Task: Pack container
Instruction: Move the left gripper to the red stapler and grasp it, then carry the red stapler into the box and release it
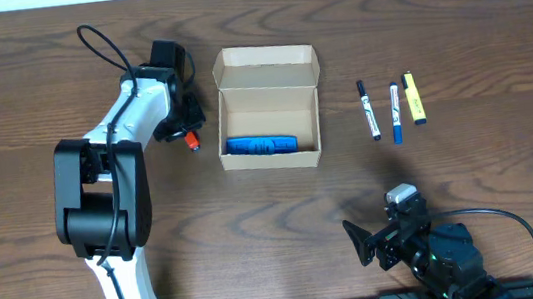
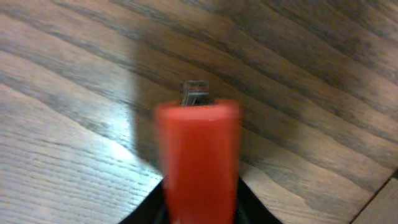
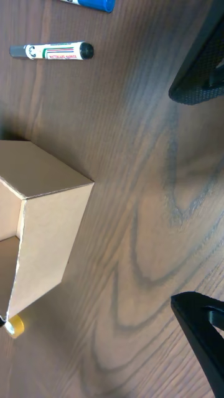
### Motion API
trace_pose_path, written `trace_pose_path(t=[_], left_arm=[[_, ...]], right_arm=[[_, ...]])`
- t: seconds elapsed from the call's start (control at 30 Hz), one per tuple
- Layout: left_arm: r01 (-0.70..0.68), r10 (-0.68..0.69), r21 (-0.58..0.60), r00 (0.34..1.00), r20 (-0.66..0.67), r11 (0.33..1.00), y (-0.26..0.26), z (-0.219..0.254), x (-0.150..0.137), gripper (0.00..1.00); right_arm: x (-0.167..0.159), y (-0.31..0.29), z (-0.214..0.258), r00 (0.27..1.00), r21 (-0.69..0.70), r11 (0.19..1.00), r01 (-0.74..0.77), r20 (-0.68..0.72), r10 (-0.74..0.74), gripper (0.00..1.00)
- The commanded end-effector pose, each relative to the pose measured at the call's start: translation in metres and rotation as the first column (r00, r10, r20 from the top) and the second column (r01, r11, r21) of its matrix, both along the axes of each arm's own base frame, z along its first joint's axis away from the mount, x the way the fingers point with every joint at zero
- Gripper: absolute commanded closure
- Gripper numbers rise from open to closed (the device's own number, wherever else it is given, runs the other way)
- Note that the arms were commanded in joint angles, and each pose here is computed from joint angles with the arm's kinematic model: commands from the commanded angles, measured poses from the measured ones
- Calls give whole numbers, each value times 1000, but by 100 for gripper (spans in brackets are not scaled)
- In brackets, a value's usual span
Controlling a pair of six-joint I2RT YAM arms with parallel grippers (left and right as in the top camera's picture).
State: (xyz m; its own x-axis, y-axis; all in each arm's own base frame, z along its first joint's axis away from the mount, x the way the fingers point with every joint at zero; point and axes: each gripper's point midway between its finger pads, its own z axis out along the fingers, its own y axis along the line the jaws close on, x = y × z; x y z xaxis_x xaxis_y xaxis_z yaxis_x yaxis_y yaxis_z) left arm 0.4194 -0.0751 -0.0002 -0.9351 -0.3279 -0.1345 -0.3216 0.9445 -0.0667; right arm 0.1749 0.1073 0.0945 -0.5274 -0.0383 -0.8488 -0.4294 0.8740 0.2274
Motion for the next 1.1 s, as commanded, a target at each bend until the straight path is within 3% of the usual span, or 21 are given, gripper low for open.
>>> trace_pose_path(t=[0.0, 0.47, 0.8, 0.93, 1.07], left_arm=[[-2, 3, 34, 1000, -24, 999, 7, -9, -6, 79], [59, -58, 34, 998, -31, 998, 6, -1, -4, 91], [269, -276, 74, 956, 101, 960, -1, 84, 35, 92], [396, -417, 133, 880, 227, 909, -9, 142, 53, 91], [621, -643, 185, 692, 327, 762, -38, 191, 48, 87]], right_arm=[[-1, 1, 0, 1000, -11, 1000, -13, 11, 13, 1], [-1, 1, 0, 1000, -11, 1000, -13, 11, 13, 1], [-1, 1, 0, 1000, -11, 1000, -13, 11, 13, 1], [-1, 1, 0, 1000, -11, 1000, -13, 11, 13, 1], [-1, 1, 0, 1000, -11, 1000, -13, 11, 13, 1]])
